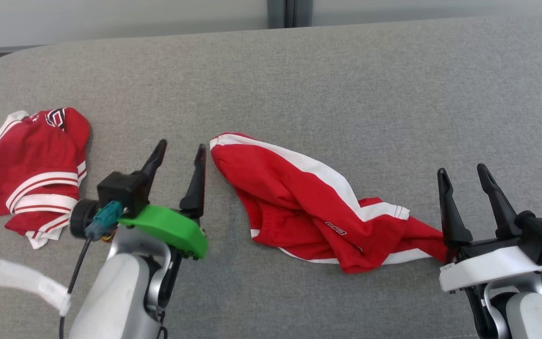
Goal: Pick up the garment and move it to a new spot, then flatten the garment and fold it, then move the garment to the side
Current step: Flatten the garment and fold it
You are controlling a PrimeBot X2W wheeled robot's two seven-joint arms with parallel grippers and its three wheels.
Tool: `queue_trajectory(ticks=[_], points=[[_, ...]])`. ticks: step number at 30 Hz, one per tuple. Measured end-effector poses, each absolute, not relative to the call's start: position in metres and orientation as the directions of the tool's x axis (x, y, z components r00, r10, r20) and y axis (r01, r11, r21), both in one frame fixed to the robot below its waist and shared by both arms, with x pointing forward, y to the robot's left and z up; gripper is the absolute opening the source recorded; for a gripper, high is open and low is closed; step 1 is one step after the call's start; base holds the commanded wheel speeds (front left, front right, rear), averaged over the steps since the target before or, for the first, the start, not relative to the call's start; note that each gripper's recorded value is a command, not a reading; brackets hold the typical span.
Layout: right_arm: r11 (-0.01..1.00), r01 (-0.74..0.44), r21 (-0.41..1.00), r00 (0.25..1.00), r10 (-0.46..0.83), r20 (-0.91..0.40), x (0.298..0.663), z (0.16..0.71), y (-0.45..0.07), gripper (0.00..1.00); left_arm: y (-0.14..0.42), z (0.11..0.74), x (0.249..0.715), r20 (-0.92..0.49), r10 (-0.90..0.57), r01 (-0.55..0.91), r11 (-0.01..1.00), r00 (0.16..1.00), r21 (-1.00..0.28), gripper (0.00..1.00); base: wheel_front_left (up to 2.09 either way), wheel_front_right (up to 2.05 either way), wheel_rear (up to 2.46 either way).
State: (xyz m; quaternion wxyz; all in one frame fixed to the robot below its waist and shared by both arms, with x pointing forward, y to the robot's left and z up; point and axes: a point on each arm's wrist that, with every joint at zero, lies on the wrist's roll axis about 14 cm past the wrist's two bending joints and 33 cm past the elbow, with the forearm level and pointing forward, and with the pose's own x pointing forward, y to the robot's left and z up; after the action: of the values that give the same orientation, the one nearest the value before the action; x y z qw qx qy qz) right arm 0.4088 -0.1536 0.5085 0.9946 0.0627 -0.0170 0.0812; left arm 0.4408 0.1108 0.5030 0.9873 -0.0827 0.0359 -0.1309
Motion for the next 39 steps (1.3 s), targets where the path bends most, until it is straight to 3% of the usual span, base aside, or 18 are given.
queue_trajectory(ticks=[5, 10, 11, 12, 13, 22, 32, 33, 34, 39], points=[[0.978, -0.167, 0.127, 0.986, 0.165, 0.026, 0.417, 0.501, -0.152, 1.00, 0.072, 0.473, 0.457, -0.213, -0.379, 0.332, 0.916, 0.901, -0.226, 1.00, 0.00, 0.00, 0.00], [0.980, -0.151, 0.131, 0.988, 0.153, -0.004, 0.419, 0.489, -0.155, 1.00, 0.065, 0.425, 0.456, -0.386, -0.394, 0.302, 0.912, 0.834, -0.278, 1.00, 0.00, 0.00, 0.00], [0.981, -0.145, 0.132, 0.989, 0.148, -0.009, 0.419, 0.487, -0.157, 1.00, 0.064, 0.419, 0.456, -0.401, -0.395, 0.297, 0.911, 0.826, -0.285, 0.75, 0.00, 0.00, 0.00], [0.981, -0.142, 0.134, 0.989, 0.144, -0.012, 0.419, 0.486, -0.158, 1.00, 0.064, 0.416, 0.456, -0.411, -0.396, 0.294, 0.911, 0.821, -0.290, 0.33, 0.00, 0.00, 0.00], [0.981, -0.138, 0.134, 0.990, 0.141, -0.012, 0.419, 0.485, -0.159, 1.00, 0.063, 0.413, 0.456, -0.416, -0.397, 0.294, 0.910, 0.818, -0.292, 0.00, 0.00, 0.00, 0.00], [0.980, -0.138, 0.144, 0.990, 0.141, -0.013, 0.421, 0.484, -0.157, 1.00, 0.080, 0.420, 0.450, -0.333, -0.352, 0.268, 0.924, 0.875, -0.273, 0.00, 0.00, 0.00, 0.00], [0.977, -0.155, 0.149, 0.988, 0.156, 0.009, 0.420, 0.492, -0.151, 1.00, 0.090, 0.380, 0.366, -0.467, -0.287, 0.125, 0.930, 0.837, -0.347, 0.00, 0.00, 0.00, 0.00], [0.976, -0.157, 0.149, 0.988, 0.157, 0.011, 0.420, 0.492, -0.150, 1.00, 0.089, 0.379, 0.363, -0.470, -0.286, 0.120, 0.928, 0.835, -0.352, 0.36, 0.00, 0.00, 0.00], [0.976, -0.159, 0.149, 0.987, 0.158, 0.013, 0.421, 0.493, -0.150, 1.00, 0.089, 0.381, 0.361, -0.465, -0.279, 0.113, 0.929, 0.840, -0.354, 1.00, 0.00, 0.00, 0.00], [0.975, -0.169, 0.144, 0.986, 0.169, 0.015, 0.421, 0.496, -0.148, 1.00, 0.099, 0.407, 0.375, -0.346, -0.228, 0.111, 0.939, 0.910, -0.326, 1.00, 0.00, 0.00, 0.00]])
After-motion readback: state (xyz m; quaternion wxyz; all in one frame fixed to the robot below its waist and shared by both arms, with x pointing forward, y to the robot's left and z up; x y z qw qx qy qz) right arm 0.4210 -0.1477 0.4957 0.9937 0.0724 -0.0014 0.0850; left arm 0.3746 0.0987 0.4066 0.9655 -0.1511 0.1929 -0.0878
